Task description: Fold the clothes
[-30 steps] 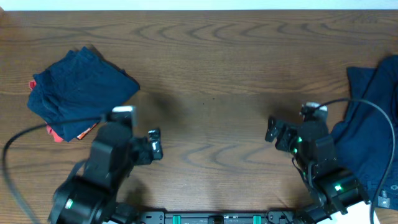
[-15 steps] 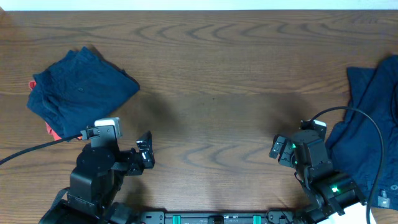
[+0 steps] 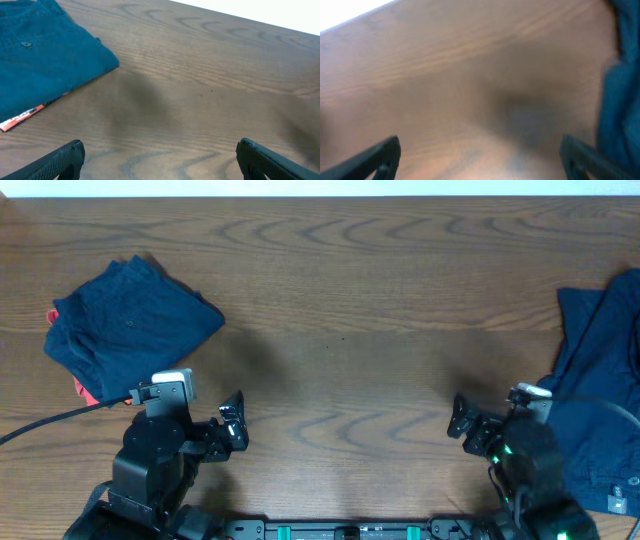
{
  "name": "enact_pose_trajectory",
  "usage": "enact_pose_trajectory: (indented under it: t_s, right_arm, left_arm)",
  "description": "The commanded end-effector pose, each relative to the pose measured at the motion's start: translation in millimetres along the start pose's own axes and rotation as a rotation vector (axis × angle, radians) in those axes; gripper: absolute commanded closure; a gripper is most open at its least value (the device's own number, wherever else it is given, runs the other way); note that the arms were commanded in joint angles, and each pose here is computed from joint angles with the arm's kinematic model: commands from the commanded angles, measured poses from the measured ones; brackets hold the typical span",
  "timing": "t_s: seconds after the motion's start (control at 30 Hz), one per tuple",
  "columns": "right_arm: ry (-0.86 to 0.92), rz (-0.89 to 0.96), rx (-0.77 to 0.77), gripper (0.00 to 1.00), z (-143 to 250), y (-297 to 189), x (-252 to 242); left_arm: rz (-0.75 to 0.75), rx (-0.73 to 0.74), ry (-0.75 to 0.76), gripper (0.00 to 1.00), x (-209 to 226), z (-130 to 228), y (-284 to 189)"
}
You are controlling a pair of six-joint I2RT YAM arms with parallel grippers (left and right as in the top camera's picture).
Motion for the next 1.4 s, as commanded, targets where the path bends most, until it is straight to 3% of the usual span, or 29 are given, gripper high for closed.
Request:
enact_pose_trajectory:
  t_s: [0.0,0.37,0.57,1.37]
  right_arm:
    - [-0.218,-0.171,-0.077,0.01,6,5,3]
    - [-0.240,-0.305,-0.476,0.01,-6,21,-7]
    - [-0.272,-0.188,-0.451,0.01,-1,28,-20]
    - [-0.293,-0.208,-0.450,0.01,-1,27,-18]
  left_arm:
    - [-0.011,0.000,-0.003,0.02,1,1,1]
    - [-0.011,0.000,-0.003,0.02,1,1,1]
    - [-0.011,0.000,-0.003,0.02,1,1,1]
    - [-0.011,0.000,-0.003,0.02,1,1,1]
Point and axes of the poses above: each gripper's point midway between its finger pads, its own y axis out along the fingers, its own x axis along the line the jaws close on, z = x × y, the point moved 6 cm from there along -y, back along the fingers, and after that the axes turned 10 degrees about y, right-handed, at the moved point
